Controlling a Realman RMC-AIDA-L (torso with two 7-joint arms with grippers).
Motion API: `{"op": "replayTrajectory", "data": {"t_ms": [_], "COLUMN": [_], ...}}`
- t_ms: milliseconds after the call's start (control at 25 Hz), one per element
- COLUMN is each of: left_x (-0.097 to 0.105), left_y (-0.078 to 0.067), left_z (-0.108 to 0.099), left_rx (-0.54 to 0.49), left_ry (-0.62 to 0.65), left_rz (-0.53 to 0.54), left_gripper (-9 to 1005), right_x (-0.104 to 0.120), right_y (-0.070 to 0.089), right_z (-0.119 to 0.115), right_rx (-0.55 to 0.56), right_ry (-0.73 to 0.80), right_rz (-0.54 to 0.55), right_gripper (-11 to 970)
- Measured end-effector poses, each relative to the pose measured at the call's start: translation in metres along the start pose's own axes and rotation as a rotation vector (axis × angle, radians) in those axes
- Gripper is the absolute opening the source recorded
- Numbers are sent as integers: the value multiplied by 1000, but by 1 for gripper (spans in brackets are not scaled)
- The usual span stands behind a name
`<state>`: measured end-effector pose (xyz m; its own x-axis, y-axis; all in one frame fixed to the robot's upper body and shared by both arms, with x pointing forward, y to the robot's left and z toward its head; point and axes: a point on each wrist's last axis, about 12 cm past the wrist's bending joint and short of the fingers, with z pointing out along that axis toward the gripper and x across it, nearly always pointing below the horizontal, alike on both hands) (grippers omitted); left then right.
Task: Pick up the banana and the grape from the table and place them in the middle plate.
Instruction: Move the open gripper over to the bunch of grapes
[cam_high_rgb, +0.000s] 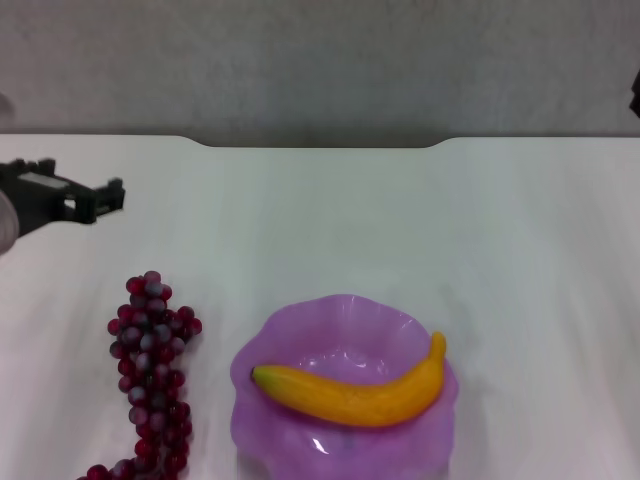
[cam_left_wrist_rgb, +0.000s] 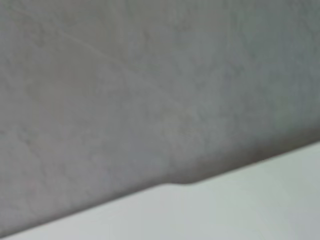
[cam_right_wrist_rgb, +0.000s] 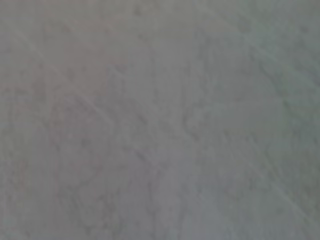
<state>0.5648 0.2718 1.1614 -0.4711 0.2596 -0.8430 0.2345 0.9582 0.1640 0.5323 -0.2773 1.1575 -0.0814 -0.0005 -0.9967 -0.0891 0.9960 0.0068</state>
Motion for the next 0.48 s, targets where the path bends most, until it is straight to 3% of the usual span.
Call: {"op": "replayTrajectory", "data": {"t_ms": [480], "left_x": [-9], "left_y": [-17], "left_z": [7], "left_rx": [47], "left_ry": [265], "left_rz": [58], "left_gripper": [826], "right_x": [7], "right_y": [-13], "right_z": [4], "right_rx": [23], "right_ry": [34], "right_rz": [44], "right_gripper": [685]}}
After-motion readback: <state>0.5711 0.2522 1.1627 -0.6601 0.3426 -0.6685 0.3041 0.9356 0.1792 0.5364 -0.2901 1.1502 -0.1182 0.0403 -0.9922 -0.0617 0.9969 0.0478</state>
